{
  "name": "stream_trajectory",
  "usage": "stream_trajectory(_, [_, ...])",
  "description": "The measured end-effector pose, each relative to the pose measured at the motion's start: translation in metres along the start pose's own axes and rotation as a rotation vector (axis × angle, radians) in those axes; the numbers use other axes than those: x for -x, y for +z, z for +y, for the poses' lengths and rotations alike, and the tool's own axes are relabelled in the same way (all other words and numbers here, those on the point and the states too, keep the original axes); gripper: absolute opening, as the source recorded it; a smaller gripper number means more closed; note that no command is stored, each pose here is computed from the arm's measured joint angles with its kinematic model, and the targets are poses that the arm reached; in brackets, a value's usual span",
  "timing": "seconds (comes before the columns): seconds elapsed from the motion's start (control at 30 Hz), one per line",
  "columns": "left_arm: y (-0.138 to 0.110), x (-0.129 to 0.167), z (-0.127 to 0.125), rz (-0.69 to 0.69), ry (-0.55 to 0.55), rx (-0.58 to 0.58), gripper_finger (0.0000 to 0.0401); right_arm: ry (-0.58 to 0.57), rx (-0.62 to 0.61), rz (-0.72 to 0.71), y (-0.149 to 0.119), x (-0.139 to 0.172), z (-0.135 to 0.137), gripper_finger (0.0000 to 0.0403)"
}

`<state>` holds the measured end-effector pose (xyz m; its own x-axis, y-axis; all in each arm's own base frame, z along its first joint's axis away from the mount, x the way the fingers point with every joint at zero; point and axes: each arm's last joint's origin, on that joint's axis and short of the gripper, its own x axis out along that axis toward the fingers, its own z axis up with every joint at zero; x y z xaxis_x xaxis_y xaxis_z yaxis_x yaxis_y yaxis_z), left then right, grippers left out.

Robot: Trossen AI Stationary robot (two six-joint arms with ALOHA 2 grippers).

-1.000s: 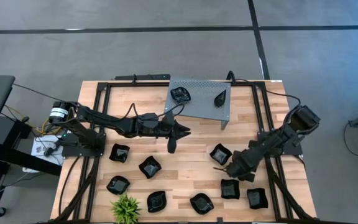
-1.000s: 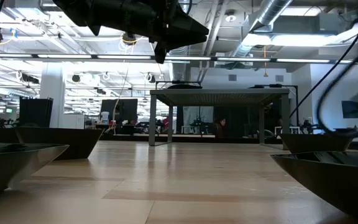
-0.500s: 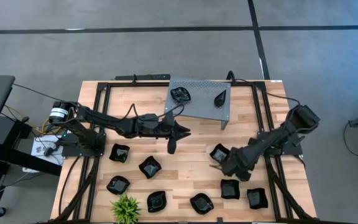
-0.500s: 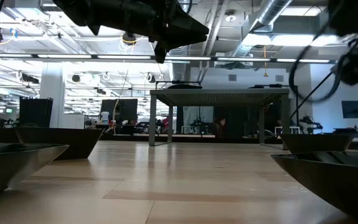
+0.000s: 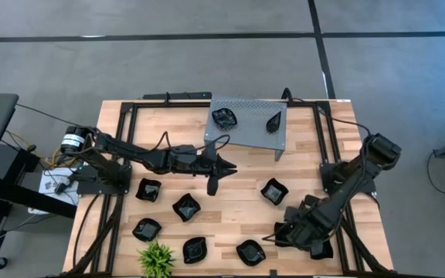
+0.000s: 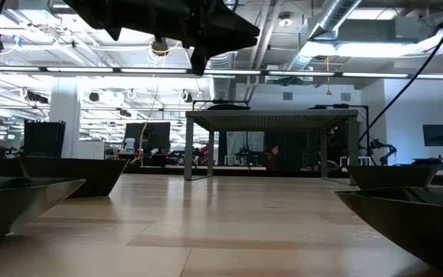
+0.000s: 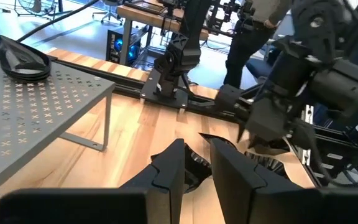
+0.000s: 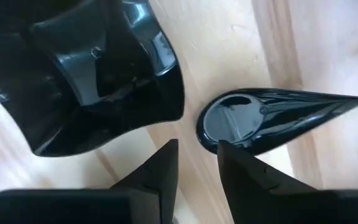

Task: Pick & Place Mini shaped plates
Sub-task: Stack the black drop-shaped plate on the other drop-shaped plates on the shelf

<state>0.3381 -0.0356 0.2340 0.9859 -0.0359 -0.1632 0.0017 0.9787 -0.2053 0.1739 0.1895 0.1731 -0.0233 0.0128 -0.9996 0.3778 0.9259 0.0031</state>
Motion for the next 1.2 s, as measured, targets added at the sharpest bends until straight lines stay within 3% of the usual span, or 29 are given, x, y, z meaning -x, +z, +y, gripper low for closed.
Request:
stream_trajectory(0.27, [-0.002,0.001,-0.009,0.001,-0.027,-0.004,0.0079,0.005,-0.02,0.008,-0.003,-0.022,-0.009,0.0107])
stream_trajectory(0.5, [-0.001,0.001,-0.009,-0.002,-0.027,-0.004,0.0079,0.077,-0.018,0.009,-0.004,-0.033,-0.01,0.0107])
stream_trajectory(0.7, [-0.001,0.001,-0.009,-0.002,-0.027,-0.004,0.0079,0.058,-0.001,0.014,-0.006,-0.039,-0.016,0.0105])
stream_trajectory(0.8, [-0.001,0.001,-0.009,-0.002,-0.027,-0.004,0.0079,0.05,0.047,0.014,-0.006,-0.04,-0.017,0.0087])
stream_trajectory(1.0, [-0.001,0.001,-0.009,-0.002,-0.027,-0.004,0.0079,0.058,0.056,0.015,-0.002,-0.039,-0.018,0.001])
stream_trajectory(1.2, [-0.001,0.001,-0.009,-0.002,-0.026,-0.021,0.0079,0.045,0.101,0.07,0.007,-0.015,-0.014,0.0017])
